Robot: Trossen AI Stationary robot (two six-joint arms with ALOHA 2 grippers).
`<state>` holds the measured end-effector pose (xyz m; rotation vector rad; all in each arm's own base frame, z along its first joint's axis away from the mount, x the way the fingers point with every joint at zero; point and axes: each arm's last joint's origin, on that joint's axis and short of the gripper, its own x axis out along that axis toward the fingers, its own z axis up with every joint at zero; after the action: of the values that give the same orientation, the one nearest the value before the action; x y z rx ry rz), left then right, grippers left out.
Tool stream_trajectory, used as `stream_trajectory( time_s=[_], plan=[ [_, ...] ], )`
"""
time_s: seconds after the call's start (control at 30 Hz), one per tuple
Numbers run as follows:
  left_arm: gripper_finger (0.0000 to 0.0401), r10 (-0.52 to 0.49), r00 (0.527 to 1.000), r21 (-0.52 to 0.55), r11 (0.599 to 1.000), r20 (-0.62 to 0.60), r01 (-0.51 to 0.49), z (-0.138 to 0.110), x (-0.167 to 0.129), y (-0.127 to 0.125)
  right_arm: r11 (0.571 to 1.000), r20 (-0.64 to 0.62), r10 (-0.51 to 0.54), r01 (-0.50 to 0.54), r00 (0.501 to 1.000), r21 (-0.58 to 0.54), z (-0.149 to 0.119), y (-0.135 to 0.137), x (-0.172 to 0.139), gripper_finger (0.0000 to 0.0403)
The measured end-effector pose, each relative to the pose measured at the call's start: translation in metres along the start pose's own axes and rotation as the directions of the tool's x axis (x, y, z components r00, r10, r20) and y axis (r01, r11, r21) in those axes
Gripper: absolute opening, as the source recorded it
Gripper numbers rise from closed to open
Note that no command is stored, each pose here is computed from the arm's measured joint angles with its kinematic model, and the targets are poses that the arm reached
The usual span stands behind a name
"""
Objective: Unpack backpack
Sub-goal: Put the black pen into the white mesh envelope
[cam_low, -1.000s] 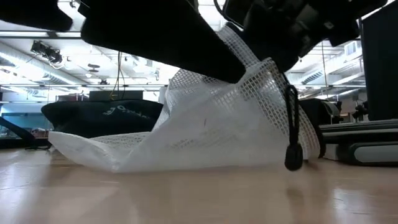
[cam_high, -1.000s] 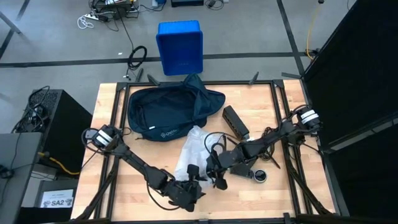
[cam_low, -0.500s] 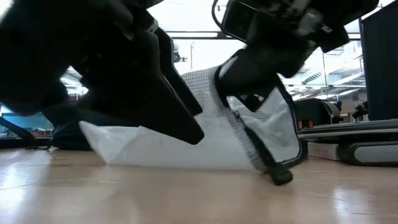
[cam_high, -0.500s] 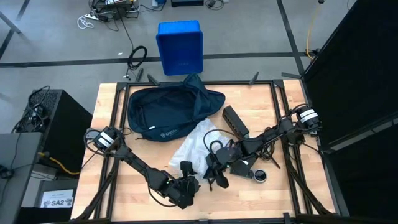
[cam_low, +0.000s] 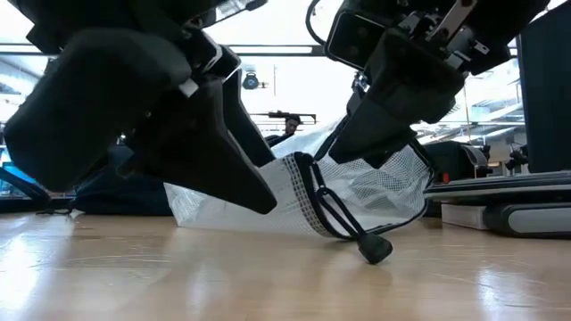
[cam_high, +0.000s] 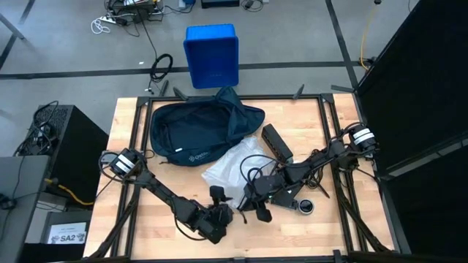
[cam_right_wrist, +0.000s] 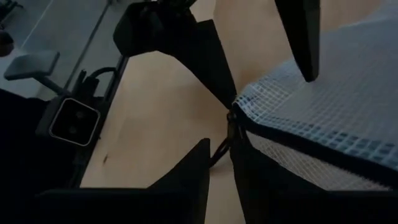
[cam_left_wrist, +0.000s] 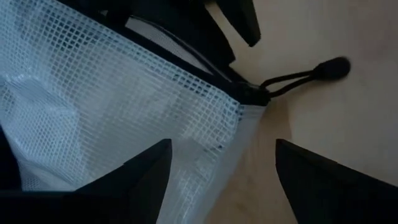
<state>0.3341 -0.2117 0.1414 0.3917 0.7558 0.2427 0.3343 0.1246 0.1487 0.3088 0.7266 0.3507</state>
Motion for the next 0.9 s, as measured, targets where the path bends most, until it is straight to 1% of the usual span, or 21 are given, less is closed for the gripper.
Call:
stream_trajectory(
  time_s=[0.13, 0.27, 0.3, 0.4, 0.47, 0.53, 0.57, 0.67, 0.7, 0.77, 0.9],
  plan=[
    [0.0236, 0.026, 0.999, 0.004, 1.0, -0.034, -0.026, -0.003, 0.003, 0.005, 1.0, 0.001, -0.003, 0.003, 1.0, 0.0, 0.0, 0.0, 0.0, 0.0046],
    [0.0233, 0.055, 0.998, 0.002, 0.998, -0.037, -0.055, -0.003, 0.006, 0.009, 1.0, 0.009, 0.002, -0.002, 1.0, -0.003, 0.001, 0.001, 0.0, 0.0045],
    [0.0233, 0.06, 0.998, -0.001, 0.998, -0.037, -0.06, -0.002, 0.007, 0.01, 1.0, 0.013, 0.016, -0.016, 1.0, -0.005, 0.001, 0.002, 0.0, 0.0045],
    [0.0232, 0.065, 0.997, -0.004, 0.998, -0.041, -0.065, -0.002, 0.009, 0.012, 0.994, 0.042, 0.109, -0.109, 0.993, -0.022, 0.006, 0.008, -0.001, 0.0045],
    [0.022, 0.068, 0.997, -0.004, 0.998, -0.044, -0.068, -0.002, 0.01, 0.013, 0.988, 0.063, 0.151, -0.149, 0.987, -0.038, 0.009, 0.013, -0.003, 0.0045],
    [0.0181, 0.063, 0.997, -0.003, 0.998, -0.05, -0.064, -0.002, 0.01, 0.014, 0.986, 0.067, 0.162, -0.158, 0.985, -0.052, 0.011, 0.018, -0.006, 0.0044],
    [0.0153, 0.058, 0.997, -0.001, 0.998, -0.053, -0.058, -0.003, 0.011, 0.014, 0.985, 0.074, 0.166, -0.161, 0.983, -0.06, 0.012, 0.019, -0.008, 0.0043],
    [0.0053, 0.031, 0.998, -0.002, 1.0, -0.062, -0.031, -0.003, 0.011, 0.013, 0.982, 0.087, 0.174, -0.166, 0.981, -0.087, 0.015, 0.023, -0.013, 0.0043],
    [0.0028, 0.02, 0.998, -0.004, 1.0, -0.067, -0.02, -0.003, 0.011, 0.013, 0.981, 0.093, 0.176, -0.167, 0.98, -0.098, 0.016, 0.024, -0.015, 0.0043],
    [0.0011, 0.014, 0.997, -0.005, 1.0, -0.071, -0.014, -0.003, 0.011, 0.013, 0.977, 0.108, 0.185, -0.172, 0.977, -0.125, 0.019, 0.027, -0.019, 0.0043],
    [0.0001, 0.014, 0.997, 0.018, 1.0, -0.078, -0.012, -0.004, 0.008, 0.012, 0.964, 0.129, 0.208, -0.182, 0.969, -0.192, 0.024, 0.036, -0.028, 0.0043]
  ],
)
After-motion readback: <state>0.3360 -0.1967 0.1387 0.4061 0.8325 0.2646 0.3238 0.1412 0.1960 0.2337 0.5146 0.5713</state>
